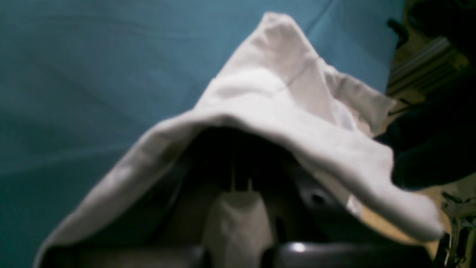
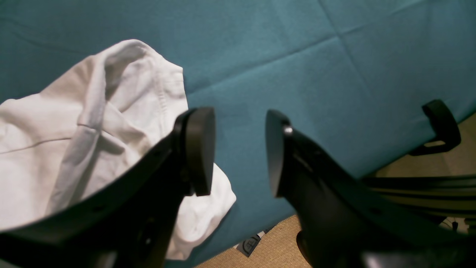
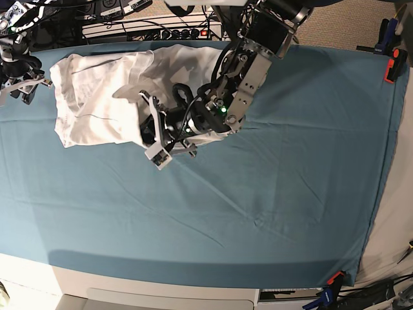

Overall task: Fold the T-shirt properly
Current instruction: 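Grasp the folded shirt edge with the left gripper and press it flat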

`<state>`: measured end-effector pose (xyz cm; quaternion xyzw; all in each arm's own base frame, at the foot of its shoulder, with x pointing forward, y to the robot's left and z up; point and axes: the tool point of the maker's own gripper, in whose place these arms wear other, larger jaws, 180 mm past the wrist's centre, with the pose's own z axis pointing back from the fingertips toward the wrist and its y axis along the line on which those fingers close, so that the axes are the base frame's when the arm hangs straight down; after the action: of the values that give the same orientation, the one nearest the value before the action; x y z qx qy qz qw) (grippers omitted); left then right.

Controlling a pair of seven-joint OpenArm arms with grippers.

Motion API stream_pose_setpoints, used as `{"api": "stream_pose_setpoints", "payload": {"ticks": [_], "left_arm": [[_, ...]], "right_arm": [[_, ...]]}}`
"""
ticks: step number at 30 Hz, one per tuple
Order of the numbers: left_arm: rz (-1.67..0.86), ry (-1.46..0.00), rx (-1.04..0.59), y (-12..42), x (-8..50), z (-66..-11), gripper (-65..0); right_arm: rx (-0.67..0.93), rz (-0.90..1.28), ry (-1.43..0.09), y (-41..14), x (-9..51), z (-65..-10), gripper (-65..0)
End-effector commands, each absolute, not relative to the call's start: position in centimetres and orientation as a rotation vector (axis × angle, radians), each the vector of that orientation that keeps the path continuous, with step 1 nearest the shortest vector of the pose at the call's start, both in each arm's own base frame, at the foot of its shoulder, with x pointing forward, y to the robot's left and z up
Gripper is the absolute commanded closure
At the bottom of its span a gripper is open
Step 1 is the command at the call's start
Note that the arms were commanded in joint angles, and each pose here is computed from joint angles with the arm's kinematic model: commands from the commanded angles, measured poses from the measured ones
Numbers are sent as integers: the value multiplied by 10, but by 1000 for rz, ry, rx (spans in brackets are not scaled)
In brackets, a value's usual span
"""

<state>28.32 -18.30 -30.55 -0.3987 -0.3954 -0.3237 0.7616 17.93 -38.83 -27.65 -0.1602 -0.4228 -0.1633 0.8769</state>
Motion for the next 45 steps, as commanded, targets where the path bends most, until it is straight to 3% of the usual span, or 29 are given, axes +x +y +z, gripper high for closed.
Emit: {"api": "stream_pose_setpoints", "payload": {"ticks": [1,13,19,24,30,34,45], "left_arm": [[-708,-906,-905,-191,287,-286,0],[-777,-747,-837,-185,271,-312,0],[-852,-637,-901,-188,247,-316,0],[-994,-580,-1061,-196,217,-299,0],[-990,-648,-1329,-208,203,-254,0],[-931,-706,-1398,-211,208,-238,0],[-1044,-672,-1135,-197,222,-279,0]], "right_arm": [[-356,-324,-930,-392,185,-263,-231],[-356,-323,-930,-392,185,-263,-231],[-353,-323,-932,-392,185,-263,-231],[-353,-323,-935,-392,186,-262,-232],[-353,-322,-935,-392,186,-262,-232],[-352,-323,-935,-391,186,-262,-232],[-353,-323,-935,-392,186,-262,-231]]}}
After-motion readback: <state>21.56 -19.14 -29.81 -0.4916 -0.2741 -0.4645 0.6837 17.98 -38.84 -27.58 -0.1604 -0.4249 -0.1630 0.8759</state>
